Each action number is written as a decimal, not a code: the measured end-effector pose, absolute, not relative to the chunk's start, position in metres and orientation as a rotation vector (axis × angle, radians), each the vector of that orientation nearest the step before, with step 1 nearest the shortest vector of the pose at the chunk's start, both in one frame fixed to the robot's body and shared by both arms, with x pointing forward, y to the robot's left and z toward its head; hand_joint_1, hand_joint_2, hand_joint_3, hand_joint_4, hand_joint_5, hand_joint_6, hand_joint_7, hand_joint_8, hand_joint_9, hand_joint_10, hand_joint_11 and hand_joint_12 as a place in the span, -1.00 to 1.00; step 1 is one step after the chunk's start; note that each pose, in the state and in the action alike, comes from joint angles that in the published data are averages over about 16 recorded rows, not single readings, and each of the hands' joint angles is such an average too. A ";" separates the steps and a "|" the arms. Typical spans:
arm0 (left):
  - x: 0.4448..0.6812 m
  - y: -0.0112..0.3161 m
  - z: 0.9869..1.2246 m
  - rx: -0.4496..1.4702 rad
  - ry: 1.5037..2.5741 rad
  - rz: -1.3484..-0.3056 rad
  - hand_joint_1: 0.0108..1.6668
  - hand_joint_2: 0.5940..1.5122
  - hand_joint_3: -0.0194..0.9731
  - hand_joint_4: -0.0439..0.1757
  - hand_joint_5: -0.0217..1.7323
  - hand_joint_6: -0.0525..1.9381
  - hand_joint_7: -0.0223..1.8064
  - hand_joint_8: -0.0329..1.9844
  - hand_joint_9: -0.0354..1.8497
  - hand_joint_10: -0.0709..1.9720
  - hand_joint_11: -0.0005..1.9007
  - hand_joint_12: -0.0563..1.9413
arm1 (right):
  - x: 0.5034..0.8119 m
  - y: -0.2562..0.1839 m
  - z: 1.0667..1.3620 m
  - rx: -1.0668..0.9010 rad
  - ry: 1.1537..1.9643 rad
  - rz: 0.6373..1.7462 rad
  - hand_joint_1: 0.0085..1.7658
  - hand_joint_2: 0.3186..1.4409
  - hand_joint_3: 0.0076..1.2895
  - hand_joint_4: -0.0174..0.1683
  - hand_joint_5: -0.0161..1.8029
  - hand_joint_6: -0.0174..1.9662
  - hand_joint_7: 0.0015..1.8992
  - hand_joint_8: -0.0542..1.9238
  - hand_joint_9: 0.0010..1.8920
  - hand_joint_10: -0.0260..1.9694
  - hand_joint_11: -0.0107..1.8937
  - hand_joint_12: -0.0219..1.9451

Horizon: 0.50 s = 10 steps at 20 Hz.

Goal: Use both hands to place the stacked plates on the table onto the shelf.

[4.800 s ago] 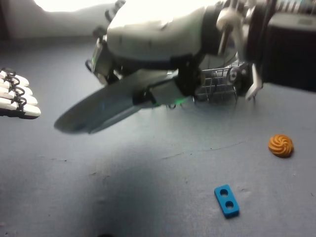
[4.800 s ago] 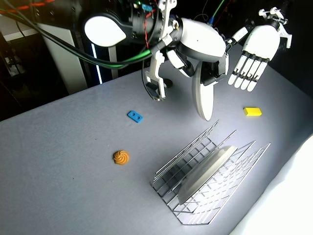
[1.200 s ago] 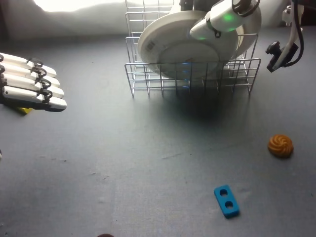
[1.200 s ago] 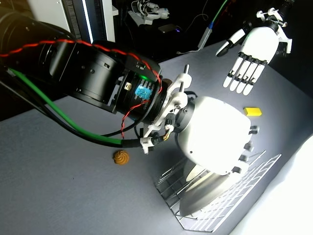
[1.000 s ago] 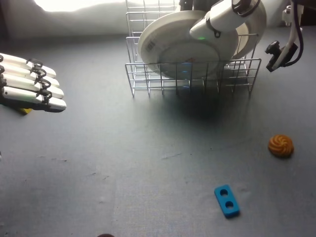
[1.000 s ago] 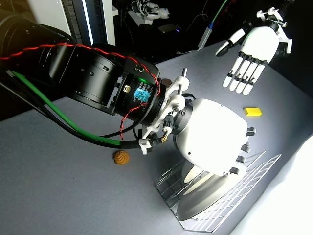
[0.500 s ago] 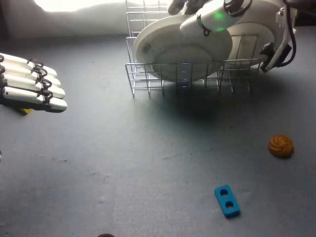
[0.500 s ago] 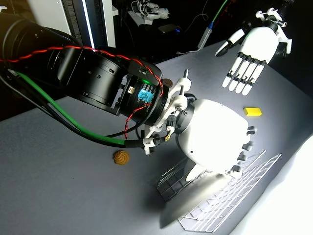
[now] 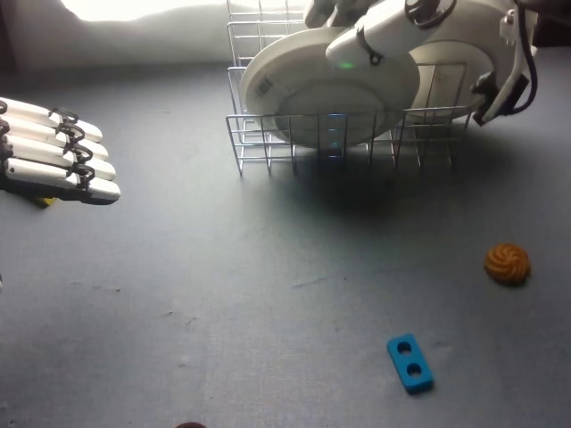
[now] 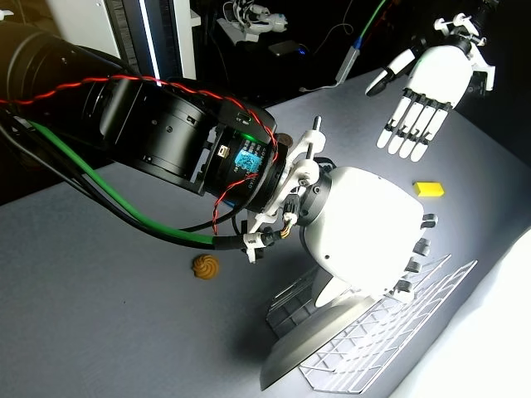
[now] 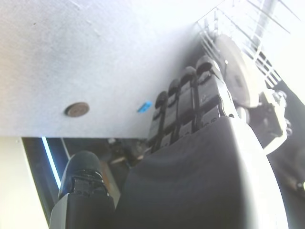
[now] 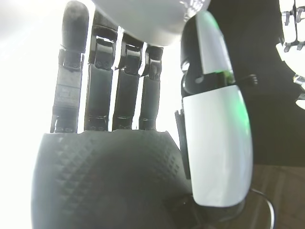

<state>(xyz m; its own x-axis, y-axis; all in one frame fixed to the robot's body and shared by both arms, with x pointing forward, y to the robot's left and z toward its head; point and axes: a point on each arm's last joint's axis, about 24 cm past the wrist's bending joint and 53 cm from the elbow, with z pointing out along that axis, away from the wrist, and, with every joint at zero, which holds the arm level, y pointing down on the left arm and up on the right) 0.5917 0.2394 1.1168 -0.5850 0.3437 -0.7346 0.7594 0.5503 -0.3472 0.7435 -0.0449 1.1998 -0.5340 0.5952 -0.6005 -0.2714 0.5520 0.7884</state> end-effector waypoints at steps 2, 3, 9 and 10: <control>0.591 0.238 1.118 0.886 2.175 -0.892 -0.98 0.23 -0.92 -0.56 -0.95 -0.93 -0.93 -0.95 -0.92 -0.92 -0.98 -0.93 | 0.744 -0.047 1.207 0.240 1.807 1.116 0.12 0.33 -0.99 -0.82 -0.06 -0.94 0.02 -0.92 0.00 -0.83 -0.45 0.26; 0.591 0.237 1.118 0.888 2.172 -0.896 -0.98 0.23 -0.92 -0.56 -0.95 -0.93 -0.93 -0.95 -0.92 -0.92 -0.98 -0.93 | 0.743 -0.048 1.212 0.220 1.796 1.106 0.10 0.33 -0.99 -0.82 -0.09 -0.94 -0.01 -0.92 -0.02 -0.84 -0.47 0.26; 0.581 0.224 1.128 0.912 2.136 -0.964 -0.98 0.23 -0.92 -0.57 -0.95 -0.93 -0.93 -0.95 -0.93 -0.92 -0.97 -0.93 | 0.726 -0.056 1.242 0.052 1.708 1.021 -0.04 0.34 -0.99 -0.81 -0.30 -0.95 -0.24 -0.92 -0.22 -0.90 -0.67 0.25; 0.579 0.221 1.131 0.919 2.127 -0.977 -0.98 0.23 -0.92 -0.57 -0.95 -0.93 -0.92 -0.95 -0.93 -0.92 -0.97 -0.93 | 0.722 -0.058 1.247 0.027 1.692 1.006 -0.07 0.34 -0.99 -0.81 -0.34 -0.95 -0.28 -0.92 -0.26 -0.91 -0.71 0.24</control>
